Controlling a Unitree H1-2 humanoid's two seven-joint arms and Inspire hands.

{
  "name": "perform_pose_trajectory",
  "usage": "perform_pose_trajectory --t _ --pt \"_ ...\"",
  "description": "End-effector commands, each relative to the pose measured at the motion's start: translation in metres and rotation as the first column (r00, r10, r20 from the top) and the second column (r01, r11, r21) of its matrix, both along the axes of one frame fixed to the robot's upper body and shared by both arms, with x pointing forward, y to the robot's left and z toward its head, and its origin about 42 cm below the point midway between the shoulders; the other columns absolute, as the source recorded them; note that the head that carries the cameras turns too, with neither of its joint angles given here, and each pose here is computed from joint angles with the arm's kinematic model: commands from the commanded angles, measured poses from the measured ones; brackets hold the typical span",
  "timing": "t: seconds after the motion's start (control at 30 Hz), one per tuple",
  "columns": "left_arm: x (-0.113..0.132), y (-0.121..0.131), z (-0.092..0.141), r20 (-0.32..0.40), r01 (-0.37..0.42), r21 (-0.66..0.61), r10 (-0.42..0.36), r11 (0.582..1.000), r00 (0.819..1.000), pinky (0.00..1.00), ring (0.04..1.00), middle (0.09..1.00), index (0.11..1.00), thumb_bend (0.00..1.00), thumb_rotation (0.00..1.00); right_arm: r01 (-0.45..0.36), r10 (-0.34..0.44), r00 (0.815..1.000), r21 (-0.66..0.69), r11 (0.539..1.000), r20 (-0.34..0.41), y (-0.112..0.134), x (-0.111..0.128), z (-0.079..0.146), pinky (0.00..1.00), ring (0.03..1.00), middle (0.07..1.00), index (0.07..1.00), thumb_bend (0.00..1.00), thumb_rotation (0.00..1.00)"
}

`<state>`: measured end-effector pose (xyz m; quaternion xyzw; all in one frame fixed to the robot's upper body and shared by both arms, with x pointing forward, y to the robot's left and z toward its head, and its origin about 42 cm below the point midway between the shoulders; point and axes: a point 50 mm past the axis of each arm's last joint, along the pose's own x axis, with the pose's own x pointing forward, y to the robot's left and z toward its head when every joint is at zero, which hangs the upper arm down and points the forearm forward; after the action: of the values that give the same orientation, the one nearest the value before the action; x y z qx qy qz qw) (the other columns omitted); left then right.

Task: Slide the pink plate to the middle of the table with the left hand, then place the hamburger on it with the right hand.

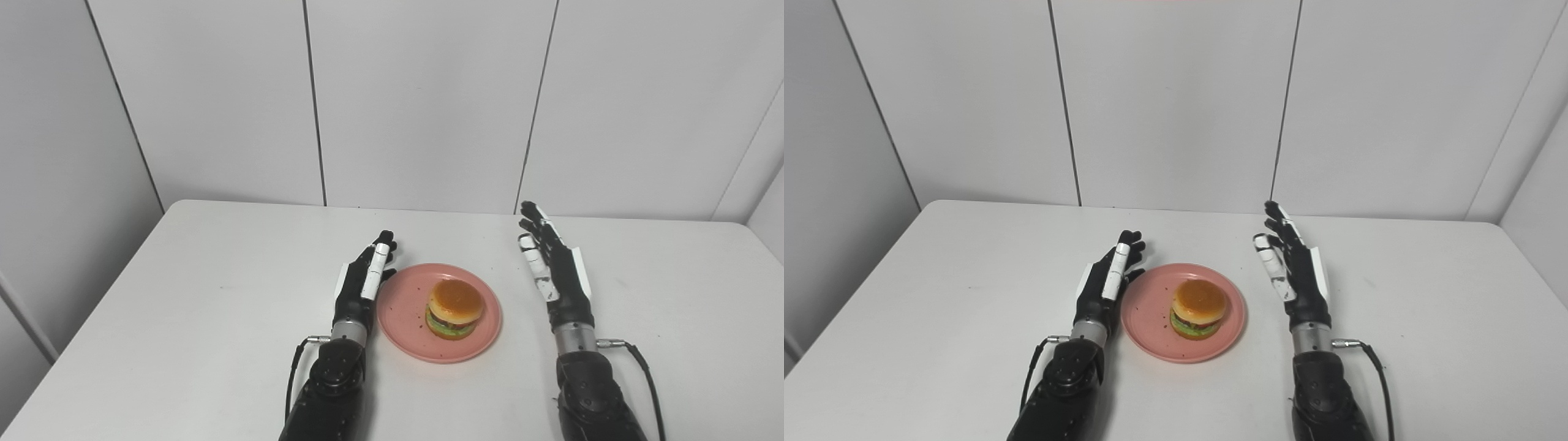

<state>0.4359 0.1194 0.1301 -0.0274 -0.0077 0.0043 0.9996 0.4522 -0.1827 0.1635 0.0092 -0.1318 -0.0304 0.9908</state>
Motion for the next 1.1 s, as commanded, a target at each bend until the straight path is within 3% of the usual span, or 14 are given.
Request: perform_pose_trajectory --t 0.0,0.1,0.2,0.4,0.63,1.07 --pt "0.009 0.000 0.020 0.113 -0.043 0.004 0.043 0.999 0.993 1.00 0.960 0.930 0.892 0.88 0.97 -0.020 0.019 1.000 0.138 0.990 0.004 0.005 0.011 0.021 0.87 0.886 0.909 0.890 0.86 1.00" --pt "0.008 0.001 0.017 0.131 -0.068 0.010 0.066 0.998 0.989 1.00 0.990 0.963 0.940 0.91 0.99 -0.016 0.028 0.998 0.243 0.970 -0.047 0.003 0.012 0.015 0.90 0.897 0.923 0.910 0.82 1.00" --pt "0.007 0.004 0.010 0.129 -0.070 0.014 0.067 0.997 0.989 1.00 0.999 0.983 0.978 0.92 1.00 -0.023 0.044 0.996 0.266 0.964 -0.073 0.002 0.011 0.011 0.92 0.912 0.934 0.918 0.80 1.00" --pt "0.010 0.008 0.003 0.092 -0.049 0.008 0.048 0.999 0.995 1.00 1.000 1.000 0.999 0.94 0.99 -0.038 0.059 0.991 0.163 0.986 -0.121 0.006 0.009 0.010 0.91 0.918 0.945 0.928 0.76 1.00" --pt "0.013 0.010 -0.005 0.067 -0.050 0.006 0.050 0.999 0.997 1.00 1.000 1.000 1.000 0.92 0.98 -0.069 0.081 0.981 0.071 0.995 -0.177 0.008 0.008 0.012 0.93 0.939 0.952 0.921 0.78 1.00" --pt "0.011 0.012 -0.011 0.059 -0.079 0.014 0.078 0.997 0.995 1.00 1.000 1.000 1.000 0.92 0.98 -0.138 0.133 0.970 -0.009 0.990 -0.201 0.001 0.010 0.005 0.98 0.957 0.938 0.901 0.76 1.00"
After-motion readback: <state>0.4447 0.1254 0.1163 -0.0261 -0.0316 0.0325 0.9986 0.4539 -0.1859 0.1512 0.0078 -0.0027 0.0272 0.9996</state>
